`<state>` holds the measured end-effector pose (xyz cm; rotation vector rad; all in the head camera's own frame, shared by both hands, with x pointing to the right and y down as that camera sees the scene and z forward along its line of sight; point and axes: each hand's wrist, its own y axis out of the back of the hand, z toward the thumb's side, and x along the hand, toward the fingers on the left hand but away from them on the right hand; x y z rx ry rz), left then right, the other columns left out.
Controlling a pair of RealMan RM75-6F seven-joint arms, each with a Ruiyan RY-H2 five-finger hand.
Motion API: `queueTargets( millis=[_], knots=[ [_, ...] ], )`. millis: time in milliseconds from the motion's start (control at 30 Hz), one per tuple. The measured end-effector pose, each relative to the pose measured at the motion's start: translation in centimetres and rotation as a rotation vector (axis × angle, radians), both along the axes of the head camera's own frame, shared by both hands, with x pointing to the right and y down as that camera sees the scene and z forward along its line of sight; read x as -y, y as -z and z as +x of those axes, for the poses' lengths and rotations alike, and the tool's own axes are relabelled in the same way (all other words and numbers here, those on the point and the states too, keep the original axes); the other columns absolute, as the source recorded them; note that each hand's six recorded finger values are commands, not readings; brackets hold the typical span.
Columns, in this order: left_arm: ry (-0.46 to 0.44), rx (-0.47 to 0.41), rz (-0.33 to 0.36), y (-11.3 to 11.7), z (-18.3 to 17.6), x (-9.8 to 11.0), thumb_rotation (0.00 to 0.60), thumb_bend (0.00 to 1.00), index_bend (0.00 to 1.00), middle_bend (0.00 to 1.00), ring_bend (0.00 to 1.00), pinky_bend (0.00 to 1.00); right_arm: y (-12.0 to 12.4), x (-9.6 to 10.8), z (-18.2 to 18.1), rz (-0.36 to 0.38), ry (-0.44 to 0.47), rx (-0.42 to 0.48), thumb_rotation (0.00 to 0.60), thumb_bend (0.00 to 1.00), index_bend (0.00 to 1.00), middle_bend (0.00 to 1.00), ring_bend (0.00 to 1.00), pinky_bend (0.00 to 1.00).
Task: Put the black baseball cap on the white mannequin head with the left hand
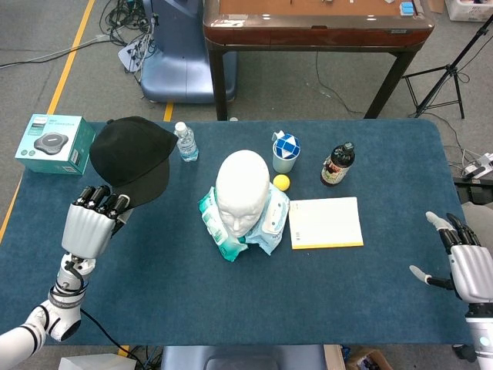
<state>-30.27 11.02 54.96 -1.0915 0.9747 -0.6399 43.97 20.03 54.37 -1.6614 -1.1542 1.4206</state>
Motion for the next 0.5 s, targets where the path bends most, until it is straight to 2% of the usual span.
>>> queueTargets(
  millis=[267,500],
  knots=[
    [-0.088,-0.012,0.059,2.4,3.9,0.7,0.600,0.31,0.84,0.87,0.57,0.67,0.2,0.0,0.2,0.008,-0.006,0.005,0.600,0.00,0.09,0.21,0.08,0.14],
    [-0.181,-0.015,0.066,2.5,8.5,0.5,0.600,0.31,0.84,0.88,0.57,0.67,0.4,0.0,0.3,0.011,-0.010,0.014,0.600,0.00,0.09,0.21,0.08,0.14]
  ],
)
